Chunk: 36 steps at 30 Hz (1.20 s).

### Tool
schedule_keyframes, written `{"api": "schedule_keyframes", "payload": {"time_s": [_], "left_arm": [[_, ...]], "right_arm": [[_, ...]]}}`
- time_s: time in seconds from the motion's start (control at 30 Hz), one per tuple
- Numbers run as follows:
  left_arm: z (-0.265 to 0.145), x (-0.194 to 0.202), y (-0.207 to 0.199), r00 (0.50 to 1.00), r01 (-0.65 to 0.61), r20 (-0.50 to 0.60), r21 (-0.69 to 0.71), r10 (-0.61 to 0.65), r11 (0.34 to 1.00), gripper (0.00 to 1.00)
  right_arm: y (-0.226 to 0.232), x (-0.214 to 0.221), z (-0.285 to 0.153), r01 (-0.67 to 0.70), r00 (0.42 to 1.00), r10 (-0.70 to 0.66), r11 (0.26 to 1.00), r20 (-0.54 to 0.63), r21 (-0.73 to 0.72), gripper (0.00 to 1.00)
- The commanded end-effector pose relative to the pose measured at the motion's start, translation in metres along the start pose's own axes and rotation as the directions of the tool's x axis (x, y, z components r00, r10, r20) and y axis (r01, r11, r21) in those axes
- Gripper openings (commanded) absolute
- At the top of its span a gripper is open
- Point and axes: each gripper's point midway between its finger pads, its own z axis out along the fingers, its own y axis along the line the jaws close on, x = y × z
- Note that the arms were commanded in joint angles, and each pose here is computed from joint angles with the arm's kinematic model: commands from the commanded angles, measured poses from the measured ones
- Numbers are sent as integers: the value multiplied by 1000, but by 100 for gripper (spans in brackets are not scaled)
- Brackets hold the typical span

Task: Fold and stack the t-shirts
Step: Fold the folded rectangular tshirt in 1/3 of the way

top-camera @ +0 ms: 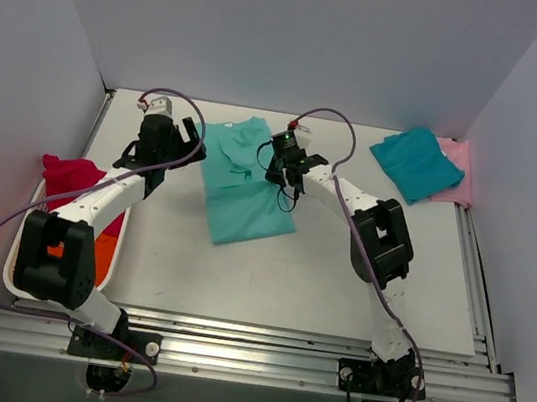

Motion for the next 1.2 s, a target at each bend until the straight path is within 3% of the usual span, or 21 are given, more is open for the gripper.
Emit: {"api": "schedule_keyframes", "payload": {"time_s": [0.0,0.5,1.17], "left_arm": [[4,-19,-13,998,-14,57,49,11,999,94],[7,-9,-16,999,-23,32,61,21,998,94],[11,-2,-20,998,-52,24,76,50,996,94]], "right_arm": [[-4,-29,-9,-21,999,22,1000,31,-22,0],[-35,2,65,-85,994,87,996,-62,30,0],[-92,-48,50,-245,968,236,964,88,104,0]]}}
